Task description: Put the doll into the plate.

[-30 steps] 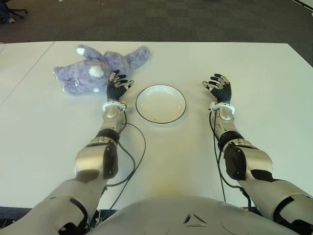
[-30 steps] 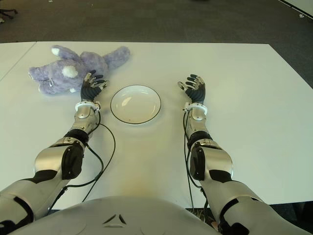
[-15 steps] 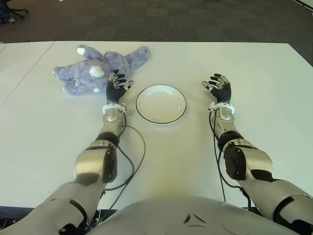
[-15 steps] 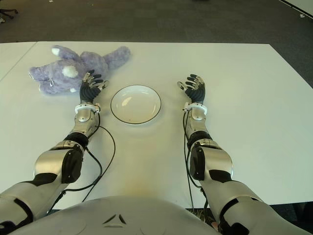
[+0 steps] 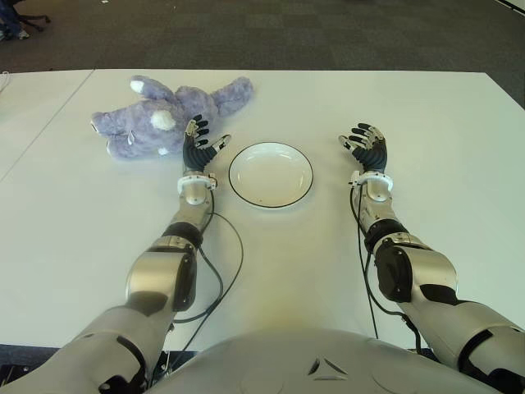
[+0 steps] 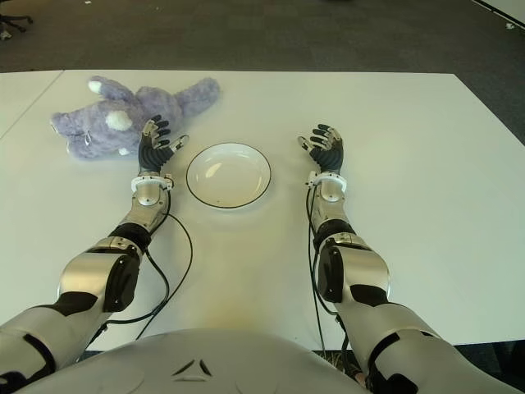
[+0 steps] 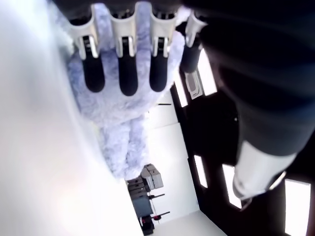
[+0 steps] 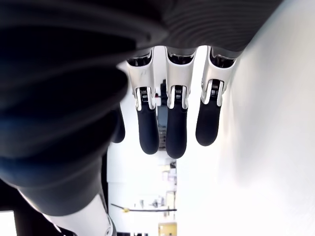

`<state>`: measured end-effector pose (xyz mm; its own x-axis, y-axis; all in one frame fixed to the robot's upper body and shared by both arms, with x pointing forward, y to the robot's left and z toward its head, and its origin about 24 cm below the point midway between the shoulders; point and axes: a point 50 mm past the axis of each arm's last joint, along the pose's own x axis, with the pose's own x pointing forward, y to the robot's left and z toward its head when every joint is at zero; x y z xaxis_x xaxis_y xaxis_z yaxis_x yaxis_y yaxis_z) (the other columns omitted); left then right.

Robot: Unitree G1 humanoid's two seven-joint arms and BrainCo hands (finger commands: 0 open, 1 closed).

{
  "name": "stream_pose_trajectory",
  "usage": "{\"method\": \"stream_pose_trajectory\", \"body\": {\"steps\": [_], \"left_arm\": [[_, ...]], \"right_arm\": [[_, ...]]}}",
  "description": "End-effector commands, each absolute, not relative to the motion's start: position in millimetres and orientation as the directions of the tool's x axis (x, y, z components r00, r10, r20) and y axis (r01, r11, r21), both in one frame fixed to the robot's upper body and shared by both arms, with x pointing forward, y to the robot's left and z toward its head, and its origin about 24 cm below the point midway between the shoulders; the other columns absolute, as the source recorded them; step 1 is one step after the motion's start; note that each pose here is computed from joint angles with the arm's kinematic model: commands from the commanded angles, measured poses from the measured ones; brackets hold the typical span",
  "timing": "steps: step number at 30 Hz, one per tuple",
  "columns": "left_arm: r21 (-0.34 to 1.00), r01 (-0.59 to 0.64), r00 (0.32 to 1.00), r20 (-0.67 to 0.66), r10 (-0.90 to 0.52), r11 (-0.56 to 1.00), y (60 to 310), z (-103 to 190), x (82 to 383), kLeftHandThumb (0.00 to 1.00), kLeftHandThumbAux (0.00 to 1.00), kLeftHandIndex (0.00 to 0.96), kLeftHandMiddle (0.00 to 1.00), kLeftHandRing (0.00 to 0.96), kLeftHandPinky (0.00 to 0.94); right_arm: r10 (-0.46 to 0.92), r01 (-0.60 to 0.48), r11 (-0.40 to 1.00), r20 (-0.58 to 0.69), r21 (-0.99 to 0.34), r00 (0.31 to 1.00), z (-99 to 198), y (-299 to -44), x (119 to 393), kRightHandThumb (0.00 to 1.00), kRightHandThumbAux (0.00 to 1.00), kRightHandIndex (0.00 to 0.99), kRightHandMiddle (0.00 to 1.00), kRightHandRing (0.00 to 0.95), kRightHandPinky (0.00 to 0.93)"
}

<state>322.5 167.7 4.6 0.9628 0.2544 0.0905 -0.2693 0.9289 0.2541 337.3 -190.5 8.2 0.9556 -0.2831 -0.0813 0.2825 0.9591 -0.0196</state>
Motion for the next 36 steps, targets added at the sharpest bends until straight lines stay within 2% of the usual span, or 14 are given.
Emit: {"method": "stream_pose_trajectory", "body": {"steps": [1,5,9,13,18,27,28,29,36], "left_arm": [[0.412,-0.217,0.959,-0.078,0.271,0.885,166.4,-61.0,257.8,0.000,0.792,0.165,0.209,0.257,0.336],[0.469,-0.227,0.965,-0.007,0.261,0.853,164.3,-58.6,255.0,0.000,0.862,0.162,0.200,0.253,0.302],[0.514,-0.251,0.968,0.108,0.228,0.820,160.6,-51.4,253.3,0.000,0.886,0.144,0.190,0.248,0.284],[0.494,-0.265,0.954,0.260,0.150,0.828,152.3,-32.6,259.0,0.000,0.903,0.113,0.170,0.210,0.251],[0.475,-0.258,0.942,0.318,0.109,0.841,149.5,-24.8,260.1,0.002,0.907,0.094,0.155,0.192,0.239],[0.465,-0.293,0.910,0.405,0.093,0.836,156.6,-10.9,266.0,0.000,0.802,0.078,0.130,0.150,0.158],[0.467,-0.312,0.893,0.441,0.088,0.828,159.0,-4.0,269.3,0.000,0.799,0.078,0.130,0.149,0.157],[0.470,-0.332,0.873,0.481,0.078,0.818,161.6,3.9,272.7,0.000,0.750,0.088,0.138,0.151,0.165],[0.505,-0.410,0.780,0.626,0.005,0.760,168.1,32.8,280.4,0.000,0.697,0.090,0.141,0.151,0.157]], "right_arm": [[-0.254,0.270,0.962,-0.460,-0.032,0.851,-77.0,-172.7,271.1,0.164,0.878,0.244,0.296,0.302,0.293],[-0.254,0.269,0.963,-0.459,-0.033,0.851,-77.0,-172.7,271.0,0.154,0.873,0.240,0.293,0.297,0.287],[-0.253,0.270,0.962,-0.461,-0.031,0.851,-77.3,-173.4,270.7,0.155,0.875,0.238,0.295,0.298,0.294],[-0.253,0.270,0.962,-0.460,-0.030,0.851,-77.2,-173.5,270.7,0.169,0.876,0.242,0.301,0.306,0.305],[-0.256,0.270,0.962,-0.457,-0.035,0.852,-77.1,-174.1,270.5,0.175,0.878,0.245,0.302,0.308,0.302],[-0.258,0.270,0.962,-0.457,-0.041,0.851,-76.8,-174.2,270.9,0.142,0.872,0.250,0.297,0.300,0.288],[-0.258,0.269,0.962,-0.457,-0.042,0.851,-76.8,-174.2,271.0,0.138,0.873,0.250,0.297,0.300,0.288],[-0.257,0.268,0.963,-0.457,-0.043,0.851,-76.8,-174.3,271.0,0.136,0.872,0.249,0.296,0.297,0.285],[-0.254,0.264,0.963,-0.459,-0.044,0.851,-76.8,-174.7,271.1,0.127,0.871,0.250,0.298,0.298,0.287]]}}
